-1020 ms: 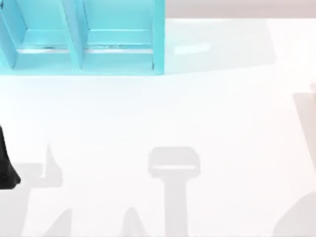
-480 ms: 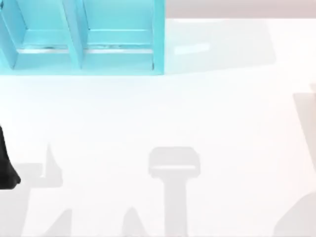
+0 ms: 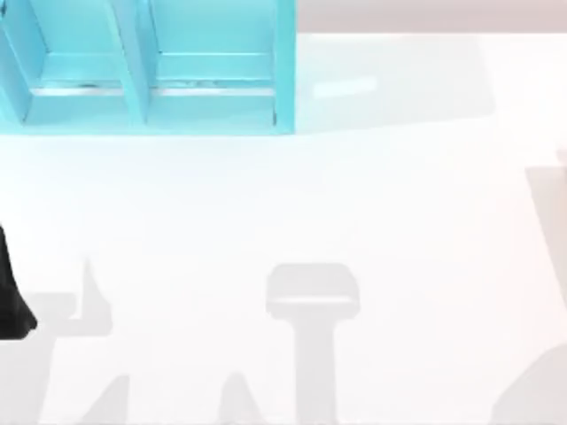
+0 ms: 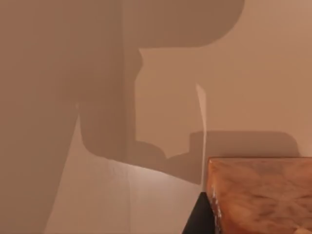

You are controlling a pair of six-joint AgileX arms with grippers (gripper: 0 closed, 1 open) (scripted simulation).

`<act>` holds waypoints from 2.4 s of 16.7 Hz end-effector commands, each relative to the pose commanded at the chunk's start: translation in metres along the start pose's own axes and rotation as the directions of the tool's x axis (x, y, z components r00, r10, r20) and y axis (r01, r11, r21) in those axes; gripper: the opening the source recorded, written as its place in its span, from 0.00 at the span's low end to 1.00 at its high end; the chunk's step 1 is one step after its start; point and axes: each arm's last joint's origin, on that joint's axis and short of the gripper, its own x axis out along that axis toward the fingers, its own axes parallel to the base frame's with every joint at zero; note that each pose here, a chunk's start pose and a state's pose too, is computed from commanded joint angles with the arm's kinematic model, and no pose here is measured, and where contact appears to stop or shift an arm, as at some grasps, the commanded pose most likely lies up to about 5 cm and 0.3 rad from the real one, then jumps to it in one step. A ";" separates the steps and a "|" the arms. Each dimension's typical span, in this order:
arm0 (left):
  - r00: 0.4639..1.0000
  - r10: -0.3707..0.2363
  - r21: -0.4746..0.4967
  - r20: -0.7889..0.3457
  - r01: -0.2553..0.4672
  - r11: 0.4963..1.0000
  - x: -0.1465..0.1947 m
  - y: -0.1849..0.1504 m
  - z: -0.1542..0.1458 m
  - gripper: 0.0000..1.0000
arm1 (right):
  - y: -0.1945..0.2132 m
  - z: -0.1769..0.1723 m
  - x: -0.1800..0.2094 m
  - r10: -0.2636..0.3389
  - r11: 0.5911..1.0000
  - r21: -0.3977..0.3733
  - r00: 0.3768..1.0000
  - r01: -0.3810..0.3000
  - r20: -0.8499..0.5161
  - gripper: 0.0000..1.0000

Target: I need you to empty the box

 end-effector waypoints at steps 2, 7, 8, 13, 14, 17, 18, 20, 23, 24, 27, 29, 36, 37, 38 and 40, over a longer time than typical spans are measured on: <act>1.000 0.000 0.000 0.000 0.000 1.000 0.000 0.000 0.000 1.00 | 0.000 0.000 0.000 0.000 1.000 0.000 1.000 0.000 0.000 0.00; 1.000 0.000 0.000 0.000 0.000 1.000 0.000 0.000 0.000 1.00 | 0.000 0.000 -0.001 -0.001 1.000 0.001 1.000 0.001 0.002 0.00; 1.000 0.000 0.000 0.000 0.000 1.000 0.000 0.000 0.000 1.00 | 0.000 0.000 -0.001 0.000 1.000 0.002 1.000 0.000 0.002 0.00; 1.000 0.000 0.000 0.000 0.000 1.000 0.000 0.000 0.000 1.00 | -0.015 0.001 -0.046 0.008 0.999 0.032 0.995 -0.011 0.098 0.00; 1.000 0.000 0.000 0.000 0.000 1.000 0.000 0.000 0.000 1.00 | -0.017 0.002 -0.064 -0.007 1.000 0.031 0.990 0.003 0.139 0.00; 1.000 0.000 0.000 0.000 0.000 1.000 0.000 0.000 0.000 1.00 | -0.015 0.001 -0.116 -0.042 0.999 0.008 0.974 0.041 0.223 0.00; 1.000 0.000 0.000 0.000 0.000 1.000 0.000 0.000 0.000 1.00 | -0.011 0.001 -0.128 -0.045 0.999 -0.004 0.973 0.047 0.228 0.00; 1.000 0.000 0.000 0.000 0.000 1.000 0.000 0.000 0.000 1.00 | -0.006 0.001 -0.142 -0.039 0.999 -0.022 0.980 0.045 0.197 0.00; 1.000 0.000 0.000 0.000 0.000 1.000 0.000 0.000 0.000 1.00 | -0.001 0.001 -0.139 -0.017 1.000 -0.014 0.996 0.018 0.083 0.00; 1.000 0.000 0.000 0.000 0.000 1.000 0.000 0.000 0.000 1.00 | -0.001 0.001 -0.136 -0.010 1.000 -0.007 0.999 0.010 0.044 0.00; 1.000 0.000 0.000 0.000 0.000 1.000 0.000 0.000 0.000 1.00 | 0.000 0.000 -0.131 -0.001 1.000 0.001 1.000 0.001 0.002 0.00; 1.000 0.000 0.000 0.000 0.000 1.000 0.000 0.000 0.000 1.00 | 0.000 0.000 -0.131 -0.001 1.000 0.001 1.000 0.001 0.002 0.00; 1.000 0.000 0.000 0.000 0.000 1.000 0.000 0.000 0.000 1.00 | 0.026 0.052 -0.123 0.007 1.000 0.015 1.000 -0.006 -0.010 0.00; 1.000 0.000 0.000 0.000 0.000 1.000 0.000 0.000 0.000 1.00 | 0.038 0.069 -0.120 0.006 1.000 0.018 1.000 -0.006 -0.008 0.00; 1.000 0.000 0.000 0.000 0.000 1.000 0.000 0.000 0.000 1.00 | 0.054 0.087 -0.117 0.005 1.000 0.020 1.000 -0.005 -0.004 0.00; 1.000 0.000 0.000 0.000 0.000 1.000 0.000 0.000 0.000 1.00 | 0.097 0.123 -0.108 0.003 1.000 0.020 1.000 -0.003 0.008 0.00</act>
